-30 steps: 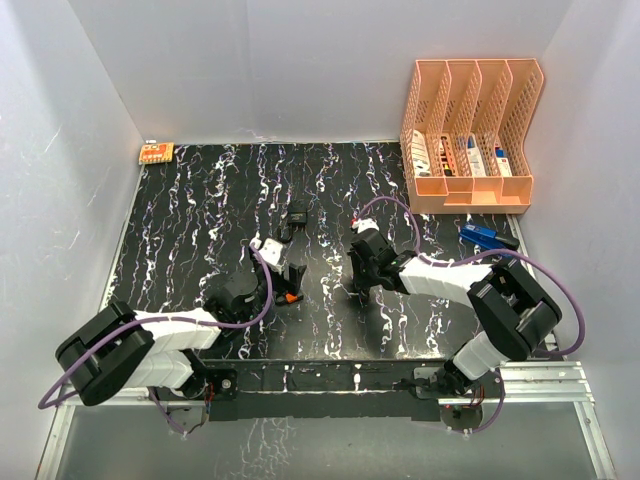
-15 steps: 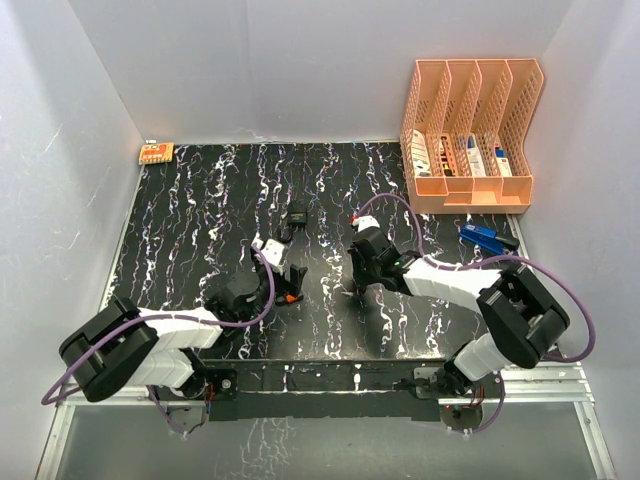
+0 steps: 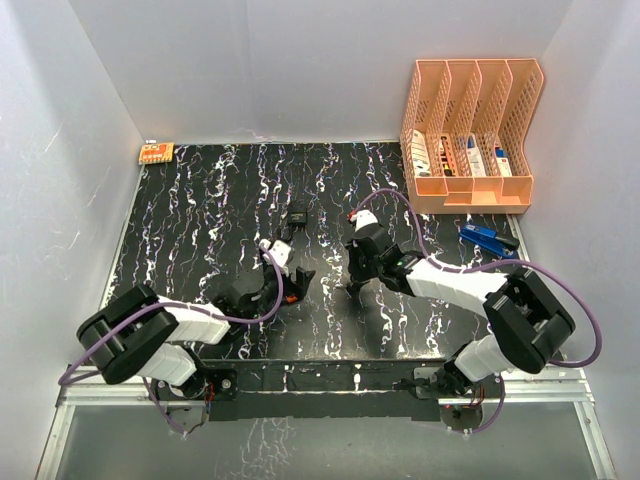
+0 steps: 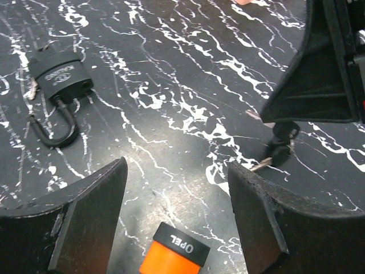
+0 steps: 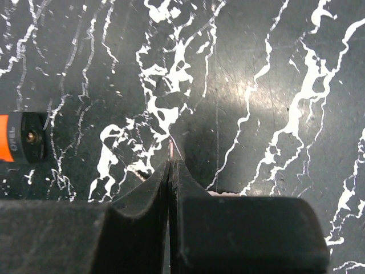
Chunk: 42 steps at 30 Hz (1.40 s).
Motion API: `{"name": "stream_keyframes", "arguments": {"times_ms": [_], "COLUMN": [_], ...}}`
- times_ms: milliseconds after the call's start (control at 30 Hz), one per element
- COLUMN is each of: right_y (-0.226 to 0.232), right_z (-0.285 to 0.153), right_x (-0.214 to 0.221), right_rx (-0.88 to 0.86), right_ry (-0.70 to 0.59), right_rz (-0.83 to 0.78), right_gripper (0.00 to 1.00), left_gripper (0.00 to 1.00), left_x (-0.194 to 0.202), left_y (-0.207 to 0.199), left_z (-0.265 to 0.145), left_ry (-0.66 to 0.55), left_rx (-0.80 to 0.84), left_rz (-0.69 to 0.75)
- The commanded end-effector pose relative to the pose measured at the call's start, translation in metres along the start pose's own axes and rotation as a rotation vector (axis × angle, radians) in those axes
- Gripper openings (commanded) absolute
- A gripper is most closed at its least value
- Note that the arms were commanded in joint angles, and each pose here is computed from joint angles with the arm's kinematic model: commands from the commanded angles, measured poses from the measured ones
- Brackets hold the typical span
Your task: Unlock with the key
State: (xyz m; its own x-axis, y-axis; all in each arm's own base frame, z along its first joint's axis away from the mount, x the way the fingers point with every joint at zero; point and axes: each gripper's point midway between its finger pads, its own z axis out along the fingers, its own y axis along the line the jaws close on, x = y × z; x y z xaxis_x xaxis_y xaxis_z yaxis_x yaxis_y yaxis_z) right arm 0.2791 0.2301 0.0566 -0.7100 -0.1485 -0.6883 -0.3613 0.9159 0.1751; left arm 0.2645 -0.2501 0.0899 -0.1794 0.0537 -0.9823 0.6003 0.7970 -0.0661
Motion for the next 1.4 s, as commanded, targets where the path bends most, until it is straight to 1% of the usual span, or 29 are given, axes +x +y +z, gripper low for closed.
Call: {"name": "stream_keyframes", "arguments": {"times_ms": [0,67,167,367,467,633,700,767,833,967,1167,1367], "right_y": [0.022,0.027,0.032,0.041,0.045,0.046,0.046,0.047,0.048,0.051,0.053,0.057], "right_z": [-0.01,-0.011,-0.012,-0.013,-0.012,-0.009,-0.009,-0.01,-0.012,-0.017,-0.019,-0.019], "right_x": [-0.04,-0.043,-0.047,-0.057,-0.058,-0.057,-0.057,-0.056,-0.056,-0.059,-0.059,-0.058], "right_rx": [-0.102,-0.126,-0.156,-0.209,-0.228,-0.24,-0.246,-0.255,-0.266,-0.287,-0.302,-0.327], "right_ry": [-0.144,-0.155,-0.173,-0.208,-0.211,-0.208,-0.21,-0.214,-0.222,-0.246,-0.253,-0.247], "right_rz": [-0.033,-0.046,-0.062,-0.117,-0.158,-0.211,-0.231,-0.248,-0.262,-0.291,-0.335,-0.359], "right_gripper": [0.0,0.0,0.0,0.0,0.0,0.0,0.0,0.0,0.0,0.0,0.0,0.0], "left_gripper": [0.69,0.69,0.66,0.64,0.62,0.61,0.62,0.64,0.7,0.74,0.75,0.72], "left_x": [-0.031,-0.029,-0.025,-0.017,-0.008,-0.003,-0.001,0.003,-0.003,-0.003,0.002,0.0], "left_y": [-0.023,-0.028,-0.031,-0.027,-0.023,-0.021,-0.022,-0.022,-0.023,-0.027,-0.034,-0.034], "left_z": [0.013,0.016,0.019,0.024,0.025,0.027,0.028,0.027,0.028,0.025,0.027,0.033], "left_ry": [-0.113,-0.111,-0.103,-0.066,-0.028,-0.013,-0.013,-0.01,-0.049,-0.087,-0.102,-0.11], "left_rx": [0.116,0.137,0.155,0.148,0.147,0.172,0.2,0.224,0.257,0.318,0.418,0.473], "left_rz": [-0.017,-0.016,-0.001,0.079,0.119,0.154,0.153,0.151,0.147,0.166,0.239,0.238]}}
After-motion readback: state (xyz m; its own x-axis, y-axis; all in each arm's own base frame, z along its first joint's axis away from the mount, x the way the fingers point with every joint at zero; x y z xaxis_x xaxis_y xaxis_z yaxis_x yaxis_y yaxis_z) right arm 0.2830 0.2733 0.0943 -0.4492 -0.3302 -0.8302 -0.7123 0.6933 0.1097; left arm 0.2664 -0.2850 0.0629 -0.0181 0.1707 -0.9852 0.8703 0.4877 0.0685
